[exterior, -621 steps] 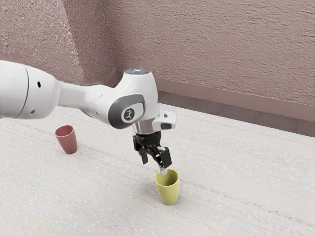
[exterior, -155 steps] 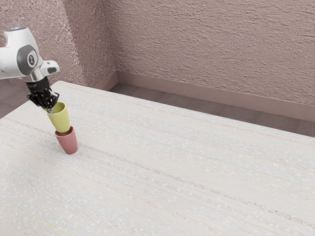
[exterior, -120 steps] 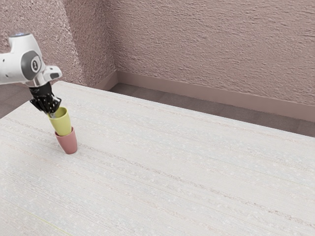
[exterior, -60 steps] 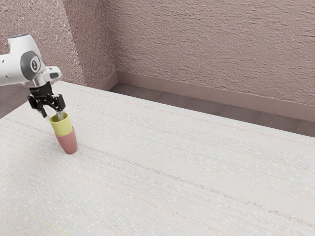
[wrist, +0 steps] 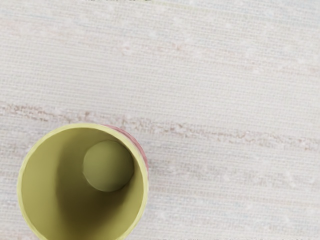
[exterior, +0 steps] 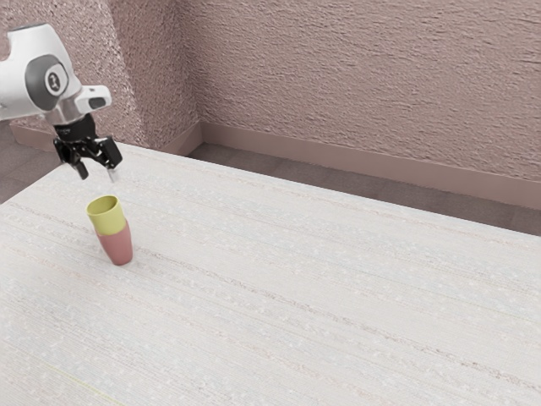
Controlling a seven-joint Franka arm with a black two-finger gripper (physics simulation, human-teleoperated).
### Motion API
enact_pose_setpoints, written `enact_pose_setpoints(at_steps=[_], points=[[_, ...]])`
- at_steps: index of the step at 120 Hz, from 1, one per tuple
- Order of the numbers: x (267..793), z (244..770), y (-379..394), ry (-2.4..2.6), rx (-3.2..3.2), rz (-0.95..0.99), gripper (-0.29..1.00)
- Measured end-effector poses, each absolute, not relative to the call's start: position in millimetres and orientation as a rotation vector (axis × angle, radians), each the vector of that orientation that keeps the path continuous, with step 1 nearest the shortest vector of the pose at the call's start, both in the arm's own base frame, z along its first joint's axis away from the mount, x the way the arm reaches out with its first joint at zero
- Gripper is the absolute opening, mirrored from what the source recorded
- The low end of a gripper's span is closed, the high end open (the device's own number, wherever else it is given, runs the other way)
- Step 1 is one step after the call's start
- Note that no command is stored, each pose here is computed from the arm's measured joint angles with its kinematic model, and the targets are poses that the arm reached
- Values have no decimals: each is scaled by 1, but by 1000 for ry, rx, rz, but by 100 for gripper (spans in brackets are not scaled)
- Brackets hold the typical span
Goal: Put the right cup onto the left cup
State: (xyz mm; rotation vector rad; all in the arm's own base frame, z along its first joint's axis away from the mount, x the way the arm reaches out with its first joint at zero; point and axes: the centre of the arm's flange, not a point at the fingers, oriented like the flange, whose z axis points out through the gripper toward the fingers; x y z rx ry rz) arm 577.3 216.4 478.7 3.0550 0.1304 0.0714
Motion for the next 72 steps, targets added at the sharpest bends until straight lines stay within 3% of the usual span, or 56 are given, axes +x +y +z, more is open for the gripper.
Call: enact_pose_setpoints(at_steps=[33,72], points=[[607,494,122,-154,3082,54,70],[623,573,52,-375,3085,152,70]])
